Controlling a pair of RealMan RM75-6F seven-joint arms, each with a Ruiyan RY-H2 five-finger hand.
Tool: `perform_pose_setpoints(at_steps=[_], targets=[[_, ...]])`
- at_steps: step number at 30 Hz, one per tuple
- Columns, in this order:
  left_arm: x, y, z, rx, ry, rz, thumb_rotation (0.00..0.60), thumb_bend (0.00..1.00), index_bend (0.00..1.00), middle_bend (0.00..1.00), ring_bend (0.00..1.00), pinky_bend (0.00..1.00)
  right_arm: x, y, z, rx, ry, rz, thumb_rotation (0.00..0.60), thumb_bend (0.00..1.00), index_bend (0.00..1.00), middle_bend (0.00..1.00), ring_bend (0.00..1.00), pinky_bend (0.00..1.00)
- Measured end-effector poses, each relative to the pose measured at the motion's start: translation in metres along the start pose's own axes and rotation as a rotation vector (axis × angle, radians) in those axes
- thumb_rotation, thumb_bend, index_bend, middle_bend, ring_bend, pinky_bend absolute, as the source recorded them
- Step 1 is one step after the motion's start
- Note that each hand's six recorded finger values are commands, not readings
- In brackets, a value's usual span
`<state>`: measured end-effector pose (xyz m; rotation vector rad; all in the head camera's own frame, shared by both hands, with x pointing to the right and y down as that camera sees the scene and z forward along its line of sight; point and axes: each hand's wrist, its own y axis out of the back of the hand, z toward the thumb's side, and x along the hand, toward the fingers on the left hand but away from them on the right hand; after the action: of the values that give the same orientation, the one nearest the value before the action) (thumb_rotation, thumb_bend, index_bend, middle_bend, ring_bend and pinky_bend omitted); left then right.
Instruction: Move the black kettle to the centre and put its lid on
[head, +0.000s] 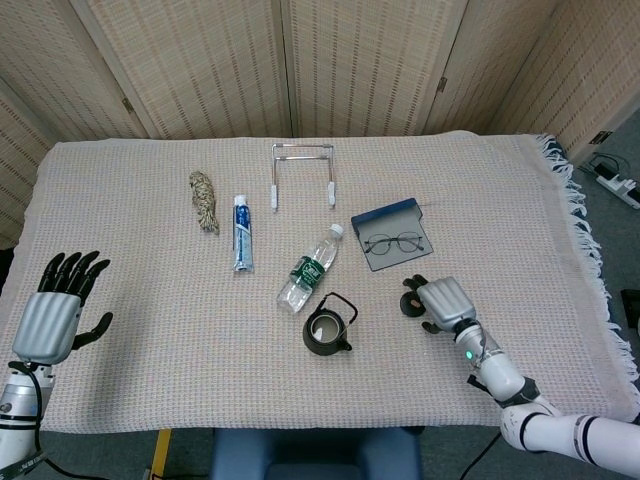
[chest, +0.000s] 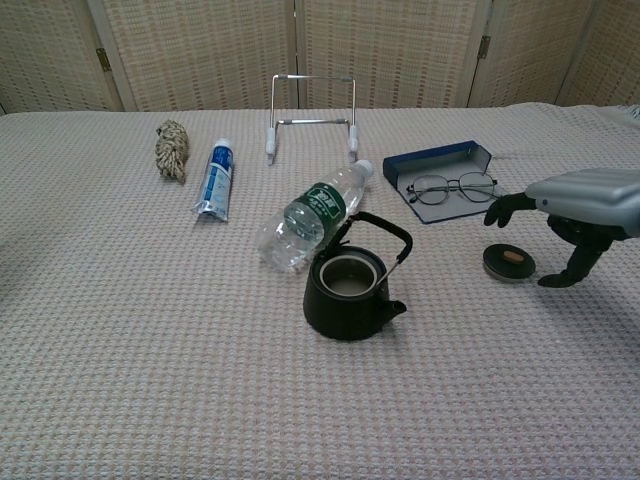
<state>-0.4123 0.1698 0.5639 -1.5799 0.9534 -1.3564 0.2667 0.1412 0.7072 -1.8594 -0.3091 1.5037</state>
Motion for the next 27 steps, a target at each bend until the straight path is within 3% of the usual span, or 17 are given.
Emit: perform_pose_setpoints(at_steps=[27], targets=[[-0.003,-0.003,-0.009,-0.013,0.017,0.001,0.6,0.29,0.12,0.06,0.04,0.0,-0.02,-0.006,0.01,0.04,-0.026,0.009,0.6,0.28,0.34,0.35,0.78,0.84]])
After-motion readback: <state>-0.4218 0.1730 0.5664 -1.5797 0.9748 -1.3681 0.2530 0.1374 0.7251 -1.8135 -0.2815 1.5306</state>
